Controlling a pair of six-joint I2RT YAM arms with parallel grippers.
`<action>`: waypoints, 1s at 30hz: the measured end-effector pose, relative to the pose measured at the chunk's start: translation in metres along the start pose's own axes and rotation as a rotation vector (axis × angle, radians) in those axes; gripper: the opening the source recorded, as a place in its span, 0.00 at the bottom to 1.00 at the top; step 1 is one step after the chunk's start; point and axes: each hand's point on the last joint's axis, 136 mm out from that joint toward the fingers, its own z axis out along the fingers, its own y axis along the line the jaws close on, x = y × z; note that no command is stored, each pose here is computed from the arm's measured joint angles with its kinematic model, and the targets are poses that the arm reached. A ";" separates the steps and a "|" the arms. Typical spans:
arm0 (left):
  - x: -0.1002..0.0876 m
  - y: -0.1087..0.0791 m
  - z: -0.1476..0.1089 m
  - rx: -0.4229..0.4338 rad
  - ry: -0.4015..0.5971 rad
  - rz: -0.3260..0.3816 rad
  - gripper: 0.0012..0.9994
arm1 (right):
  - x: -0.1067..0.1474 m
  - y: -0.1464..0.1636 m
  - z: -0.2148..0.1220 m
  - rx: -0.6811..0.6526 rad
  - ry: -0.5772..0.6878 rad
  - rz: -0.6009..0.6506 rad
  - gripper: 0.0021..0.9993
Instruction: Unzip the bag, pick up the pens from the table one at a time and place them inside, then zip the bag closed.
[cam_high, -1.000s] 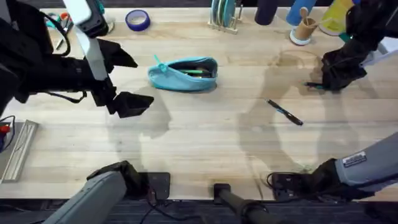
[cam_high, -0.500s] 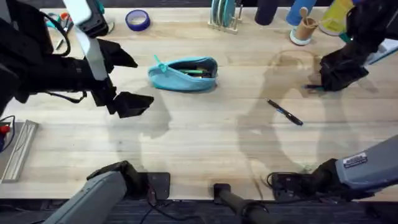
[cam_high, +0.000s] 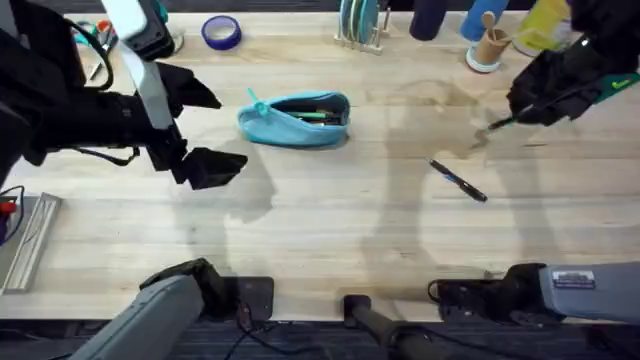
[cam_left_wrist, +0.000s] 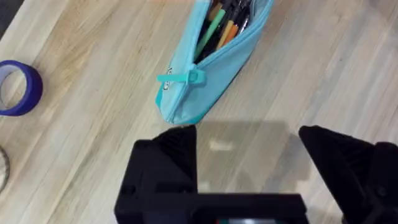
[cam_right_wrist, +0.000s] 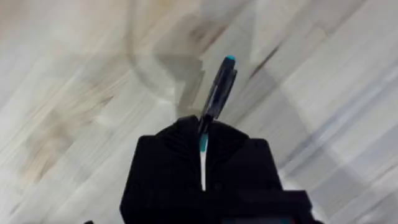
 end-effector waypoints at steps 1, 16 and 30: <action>0.000 0.000 0.000 0.000 0.000 0.000 0.99 | 0.000 0.003 -0.007 -0.017 -0.015 -0.024 0.03; 0.000 0.000 0.000 0.000 0.000 0.000 0.99 | 0.012 0.046 -0.050 -0.152 -0.138 -0.475 0.03; 0.000 0.000 0.000 0.000 0.000 0.000 0.99 | 0.053 0.143 -0.091 -0.597 -0.255 -1.035 0.03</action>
